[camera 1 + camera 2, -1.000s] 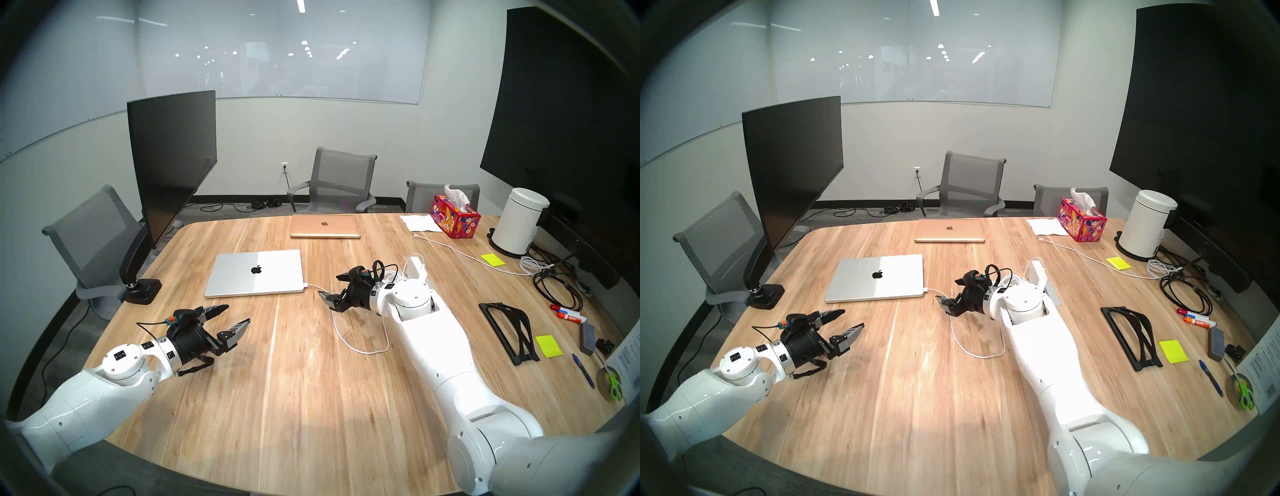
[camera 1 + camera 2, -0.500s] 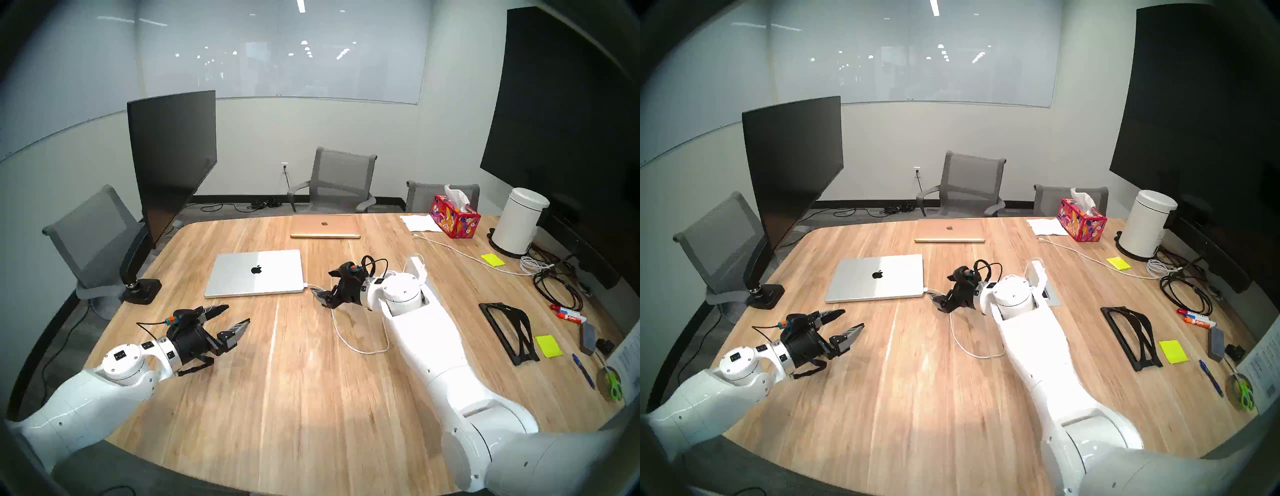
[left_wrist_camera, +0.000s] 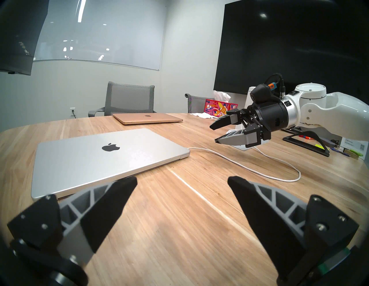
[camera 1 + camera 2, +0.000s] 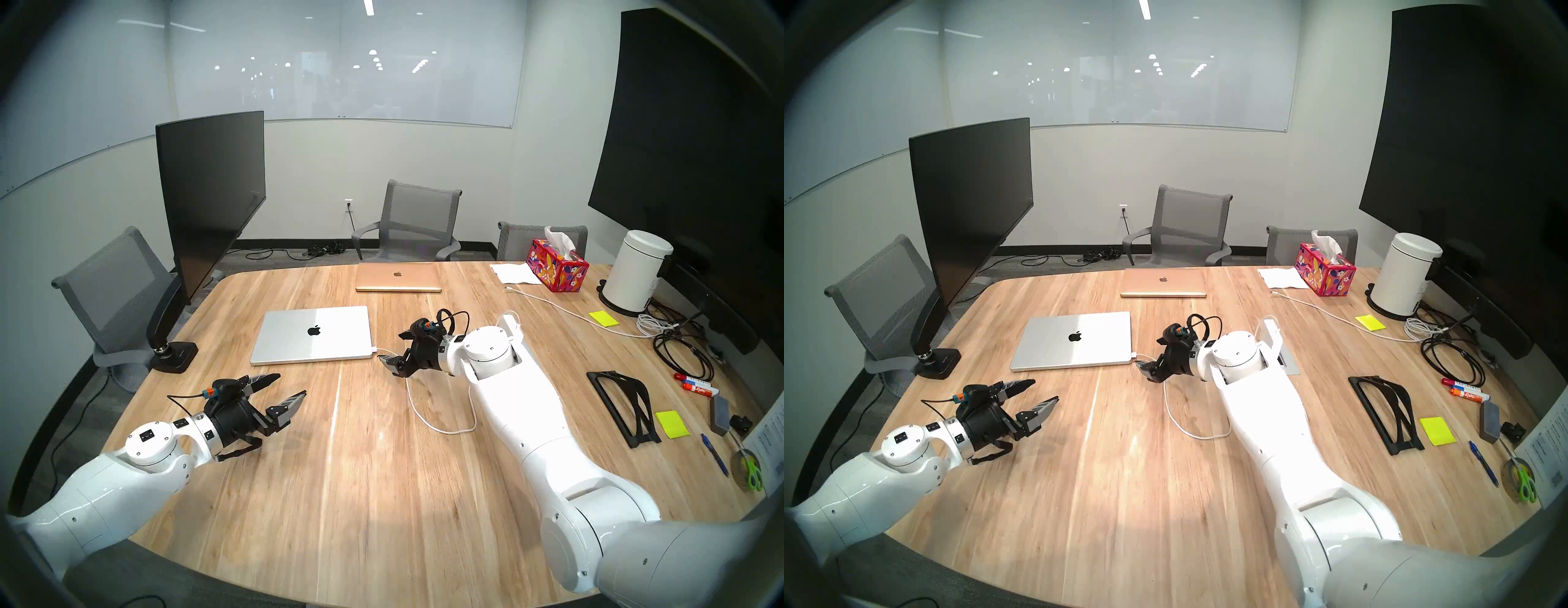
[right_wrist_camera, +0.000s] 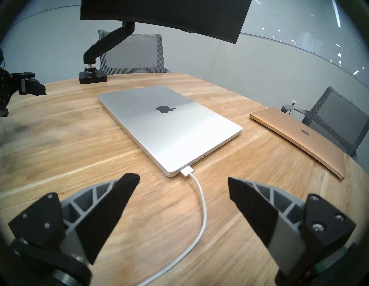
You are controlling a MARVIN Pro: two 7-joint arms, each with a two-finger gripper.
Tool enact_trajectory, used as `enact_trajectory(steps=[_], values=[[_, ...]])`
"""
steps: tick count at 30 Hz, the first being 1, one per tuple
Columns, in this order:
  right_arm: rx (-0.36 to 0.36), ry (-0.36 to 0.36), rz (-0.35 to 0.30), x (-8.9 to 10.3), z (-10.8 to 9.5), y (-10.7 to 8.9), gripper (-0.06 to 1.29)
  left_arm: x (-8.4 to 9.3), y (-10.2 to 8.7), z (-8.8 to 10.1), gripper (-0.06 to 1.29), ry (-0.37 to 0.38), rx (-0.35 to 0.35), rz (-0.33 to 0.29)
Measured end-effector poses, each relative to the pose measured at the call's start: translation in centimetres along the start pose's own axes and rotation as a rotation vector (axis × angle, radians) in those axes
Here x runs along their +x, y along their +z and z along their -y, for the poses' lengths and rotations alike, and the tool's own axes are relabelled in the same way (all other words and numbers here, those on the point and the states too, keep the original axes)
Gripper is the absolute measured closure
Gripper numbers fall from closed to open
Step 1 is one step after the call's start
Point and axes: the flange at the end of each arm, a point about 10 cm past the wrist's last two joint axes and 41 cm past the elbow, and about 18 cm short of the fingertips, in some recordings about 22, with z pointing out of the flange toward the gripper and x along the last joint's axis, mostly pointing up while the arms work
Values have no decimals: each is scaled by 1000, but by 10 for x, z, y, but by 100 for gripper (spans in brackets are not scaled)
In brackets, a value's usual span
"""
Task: Unplug the charging cable from the port of the MacBook and lay it on the desk
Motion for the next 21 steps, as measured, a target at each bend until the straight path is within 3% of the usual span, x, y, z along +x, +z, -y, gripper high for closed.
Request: enact_trajectory(steps=[21], values=[[70,-39,82,-2,-24,7,1,0,0,0,-2,0,0,0]])
